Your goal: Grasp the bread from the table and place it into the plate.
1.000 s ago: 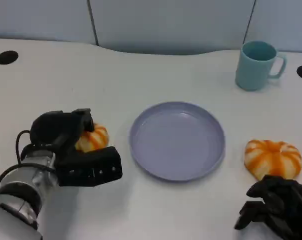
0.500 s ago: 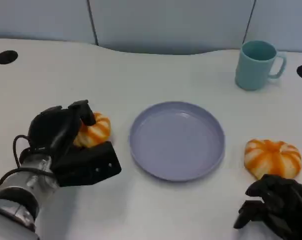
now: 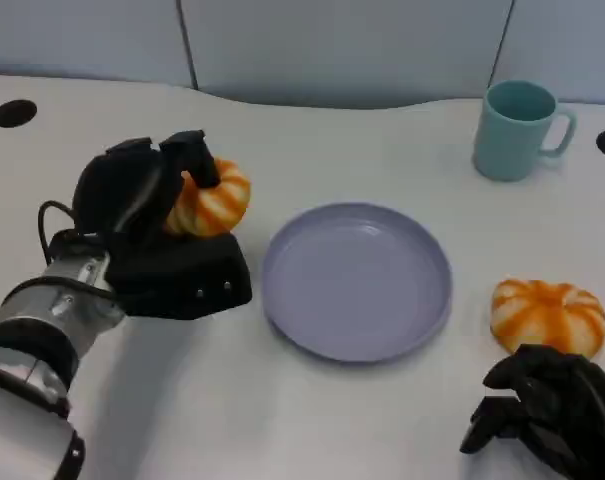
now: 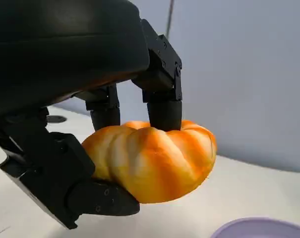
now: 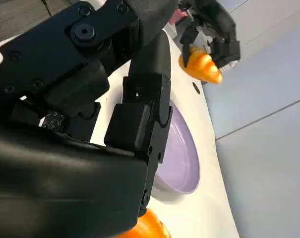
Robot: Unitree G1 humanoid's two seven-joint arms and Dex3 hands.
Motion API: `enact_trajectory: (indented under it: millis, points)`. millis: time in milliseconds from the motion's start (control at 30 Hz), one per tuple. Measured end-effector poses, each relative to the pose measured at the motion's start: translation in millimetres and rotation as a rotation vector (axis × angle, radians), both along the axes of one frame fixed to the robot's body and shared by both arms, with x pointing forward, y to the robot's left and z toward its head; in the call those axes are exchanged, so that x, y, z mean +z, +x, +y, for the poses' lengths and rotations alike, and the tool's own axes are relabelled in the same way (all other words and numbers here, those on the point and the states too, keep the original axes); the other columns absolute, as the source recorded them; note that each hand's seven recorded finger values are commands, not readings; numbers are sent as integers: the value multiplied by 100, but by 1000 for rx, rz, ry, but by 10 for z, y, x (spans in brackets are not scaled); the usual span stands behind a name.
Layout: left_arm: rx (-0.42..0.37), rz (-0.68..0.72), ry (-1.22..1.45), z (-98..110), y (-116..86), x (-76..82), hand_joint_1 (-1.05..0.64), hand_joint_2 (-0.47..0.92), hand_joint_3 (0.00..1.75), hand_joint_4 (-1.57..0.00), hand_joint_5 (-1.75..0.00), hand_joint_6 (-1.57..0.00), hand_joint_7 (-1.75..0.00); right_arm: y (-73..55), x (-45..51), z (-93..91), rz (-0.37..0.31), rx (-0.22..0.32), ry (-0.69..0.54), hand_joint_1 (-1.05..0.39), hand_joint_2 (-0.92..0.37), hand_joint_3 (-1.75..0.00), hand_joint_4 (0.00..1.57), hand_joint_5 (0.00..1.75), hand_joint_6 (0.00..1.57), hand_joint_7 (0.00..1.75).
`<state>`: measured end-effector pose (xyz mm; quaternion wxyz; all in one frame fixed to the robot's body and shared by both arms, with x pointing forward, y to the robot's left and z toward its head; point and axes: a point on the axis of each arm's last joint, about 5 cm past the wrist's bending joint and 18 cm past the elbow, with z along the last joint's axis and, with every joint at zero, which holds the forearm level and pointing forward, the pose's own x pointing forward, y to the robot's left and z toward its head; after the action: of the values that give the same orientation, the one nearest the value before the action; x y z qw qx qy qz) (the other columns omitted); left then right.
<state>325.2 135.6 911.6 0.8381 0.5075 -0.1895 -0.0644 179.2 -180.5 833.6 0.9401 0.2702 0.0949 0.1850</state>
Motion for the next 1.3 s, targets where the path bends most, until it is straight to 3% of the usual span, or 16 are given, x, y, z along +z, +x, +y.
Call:
enact_trajectory:
  millis: [133, 333, 467, 867, 1300]
  points:
    - [-84, -43, 26, -109, 33, 88, -3, 45, 112, -86, -175, -70, -175, 5, 1, 12, -1, 4, 2, -96, -68, 0, 144, 68, 145, 43]
    - [-231, -69, 45, -276, 8, 113, -5, 38, 120, -88, -175, -70, -175, 7, -1, 35, -1, 10, 6, -94, -68, 0, 142, 68, 145, 42]
    - [-285, -69, 31, -373, -5, 127, -10, 43, 124, -89, -175, -72, -175, 8, -3, 41, 0, 13, 6, -92, -68, 0, 142, 68, 145, 43]
    - [-385, -22, 49, -705, -77, 92, -13, 49, 121, -94, -175, -76, -175, 20, -3, 82, -2, 22, 16, -95, -67, 0, 143, 67, 145, 43]
    - [-420, 55, 92, -874, -125, 51, -18, 59, 107, -87, -175, -74, -175, 24, -3, 130, 6, 24, 10, -99, -66, 0, 144, 69, 146, 43]
